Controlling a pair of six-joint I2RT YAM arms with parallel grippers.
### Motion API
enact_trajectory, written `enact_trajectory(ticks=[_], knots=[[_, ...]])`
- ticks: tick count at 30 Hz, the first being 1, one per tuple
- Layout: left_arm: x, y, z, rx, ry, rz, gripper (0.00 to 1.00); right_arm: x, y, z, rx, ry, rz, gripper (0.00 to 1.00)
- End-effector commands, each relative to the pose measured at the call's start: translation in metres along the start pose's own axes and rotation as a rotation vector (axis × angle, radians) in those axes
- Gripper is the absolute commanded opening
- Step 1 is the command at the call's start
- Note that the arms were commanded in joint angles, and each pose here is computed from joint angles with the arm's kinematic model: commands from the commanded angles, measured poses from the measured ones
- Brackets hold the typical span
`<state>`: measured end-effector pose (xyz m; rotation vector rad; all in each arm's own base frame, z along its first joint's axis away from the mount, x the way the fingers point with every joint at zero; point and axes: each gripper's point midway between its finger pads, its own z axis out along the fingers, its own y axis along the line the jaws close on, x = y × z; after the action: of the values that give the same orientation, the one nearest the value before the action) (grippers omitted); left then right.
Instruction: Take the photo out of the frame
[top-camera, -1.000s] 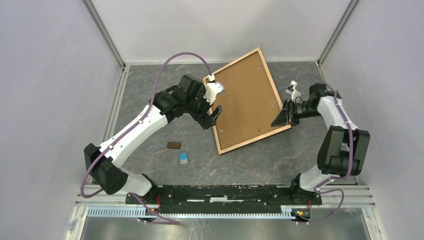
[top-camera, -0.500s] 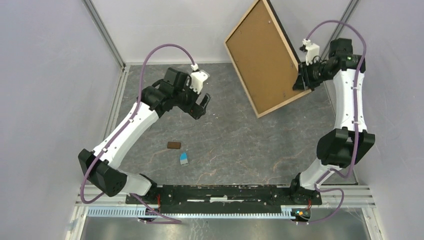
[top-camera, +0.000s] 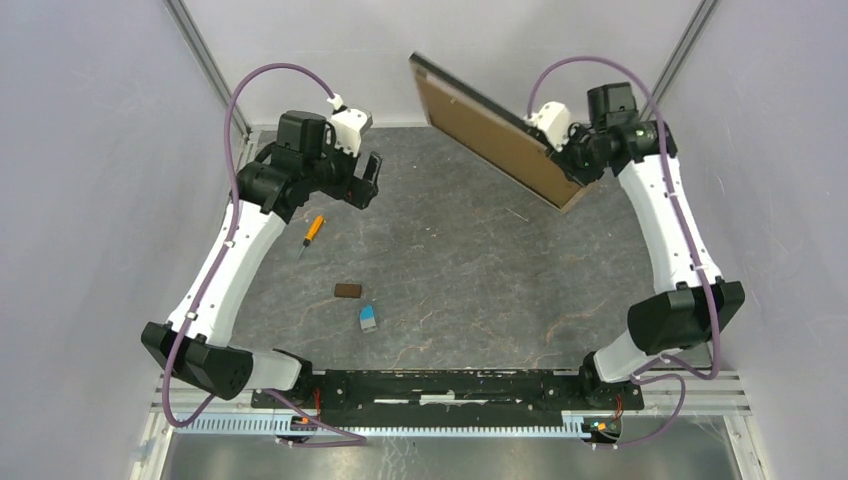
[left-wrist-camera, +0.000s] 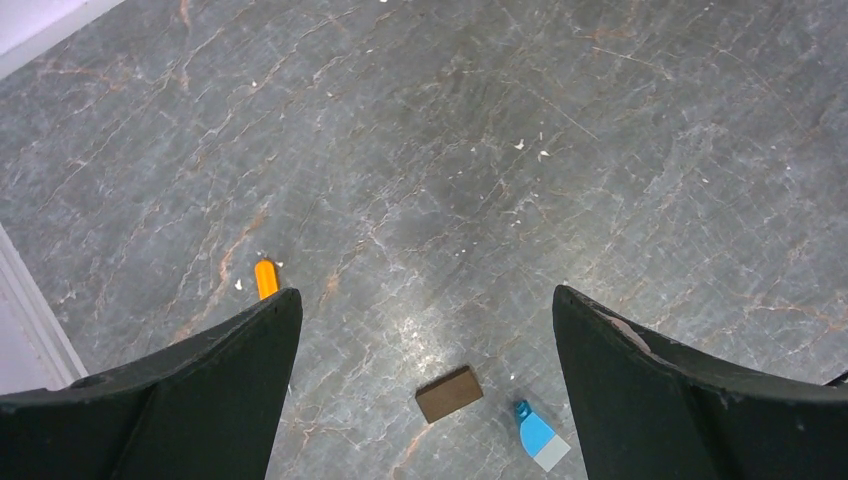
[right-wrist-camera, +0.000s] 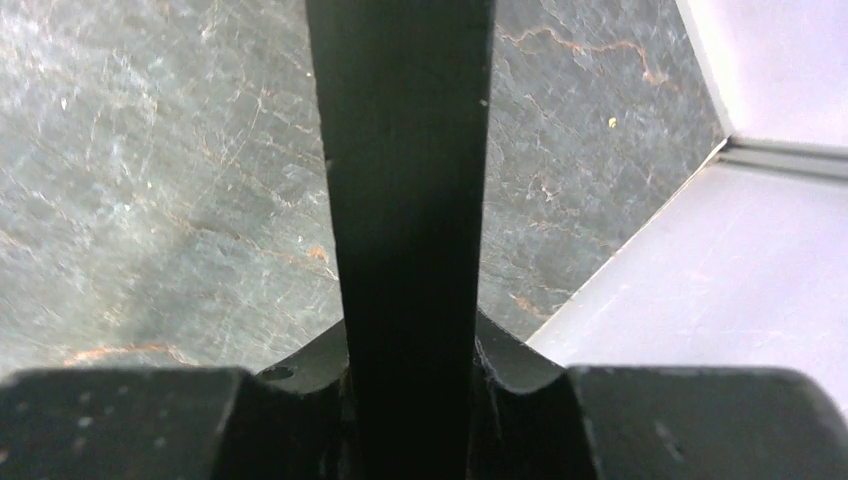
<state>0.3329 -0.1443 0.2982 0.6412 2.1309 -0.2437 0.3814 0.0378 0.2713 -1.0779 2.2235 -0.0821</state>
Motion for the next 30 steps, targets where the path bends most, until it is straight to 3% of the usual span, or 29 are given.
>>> enact_trajectory(ticks=[1, 10, 13, 18, 30], knots=[[-0.008, 0.002, -0.011, 0.020, -0.042, -0.035, 1.00, -0.036, 0.013, -0.005, 0.055, -0.147, -0.131, 0.00], [-0.017, 0.043, -0.021, -0.072, -0.100, -0.150, 1.00, -0.001, 0.087, 0.033, 0.099, -0.080, -0.333, 0.00], [-0.013, 0.054, -0.019, -0.081, -0.104, -0.203, 1.00, 0.014, 0.103, 0.046, 0.202, -0.072, -0.422, 0.00], [0.000, 0.060, -0.008, -0.085, -0.088, -0.238, 1.00, 0.037, 0.134, 0.063, 0.350, -0.127, -0.529, 0.00], [0.030, 0.058, 0.020, -0.061, -0.022, -0.280, 1.00, 0.132, 0.198, 0.114, 0.379, -0.076, -0.724, 0.00]])
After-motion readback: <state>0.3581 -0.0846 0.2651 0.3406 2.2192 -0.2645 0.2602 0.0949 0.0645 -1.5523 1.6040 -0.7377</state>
